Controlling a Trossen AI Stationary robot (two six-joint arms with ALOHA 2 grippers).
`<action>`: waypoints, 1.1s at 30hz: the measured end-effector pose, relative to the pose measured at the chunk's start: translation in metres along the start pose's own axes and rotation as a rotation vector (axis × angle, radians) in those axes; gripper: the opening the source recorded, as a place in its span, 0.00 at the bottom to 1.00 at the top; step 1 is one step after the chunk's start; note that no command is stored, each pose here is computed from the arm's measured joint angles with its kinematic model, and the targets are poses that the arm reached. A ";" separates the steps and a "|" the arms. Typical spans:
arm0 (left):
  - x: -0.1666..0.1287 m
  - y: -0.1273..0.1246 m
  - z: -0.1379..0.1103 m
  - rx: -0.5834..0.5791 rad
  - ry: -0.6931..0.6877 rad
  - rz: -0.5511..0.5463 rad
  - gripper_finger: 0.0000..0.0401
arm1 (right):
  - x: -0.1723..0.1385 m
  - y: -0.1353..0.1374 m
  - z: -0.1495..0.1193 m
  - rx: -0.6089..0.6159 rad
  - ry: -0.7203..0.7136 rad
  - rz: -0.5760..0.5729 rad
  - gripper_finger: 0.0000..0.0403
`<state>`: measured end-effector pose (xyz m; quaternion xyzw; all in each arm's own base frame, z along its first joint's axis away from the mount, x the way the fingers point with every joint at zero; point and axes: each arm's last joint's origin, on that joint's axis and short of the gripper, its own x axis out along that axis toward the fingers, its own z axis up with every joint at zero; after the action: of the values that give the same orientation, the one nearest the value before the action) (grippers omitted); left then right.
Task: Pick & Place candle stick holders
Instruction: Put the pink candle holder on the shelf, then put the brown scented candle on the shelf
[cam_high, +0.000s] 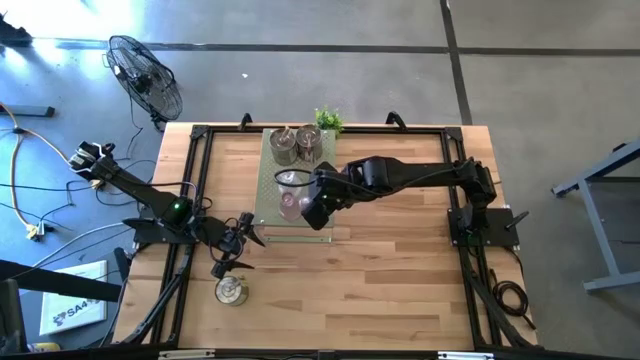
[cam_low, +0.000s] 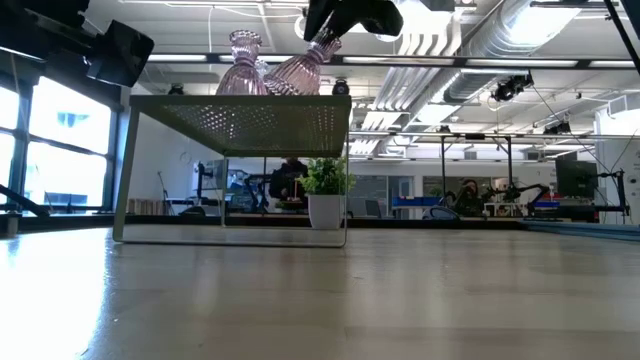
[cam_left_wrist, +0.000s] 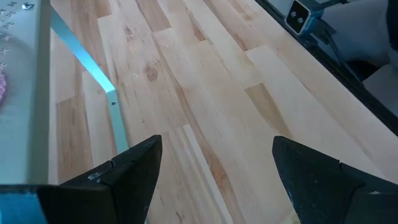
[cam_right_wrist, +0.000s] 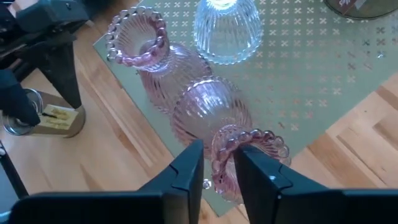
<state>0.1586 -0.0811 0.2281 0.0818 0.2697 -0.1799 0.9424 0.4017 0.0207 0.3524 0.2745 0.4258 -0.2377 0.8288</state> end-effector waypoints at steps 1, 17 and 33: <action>0.000 0.000 0.000 0.000 0.000 -0.005 0.75 | 0.000 0.000 0.000 0.000 0.002 0.003 0.22; 0.000 -0.001 0.000 -0.003 0.002 -0.020 0.75 | 0.000 0.005 0.004 -0.030 -0.031 0.063 0.23; 0.000 -0.001 0.000 -0.003 0.004 -0.019 0.75 | -0.034 0.016 0.015 -0.050 -0.135 0.126 0.23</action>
<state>0.1582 -0.0815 0.2278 0.0779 0.2726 -0.1884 0.9403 0.4027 0.0281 0.3922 0.2630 0.3566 -0.1925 0.8756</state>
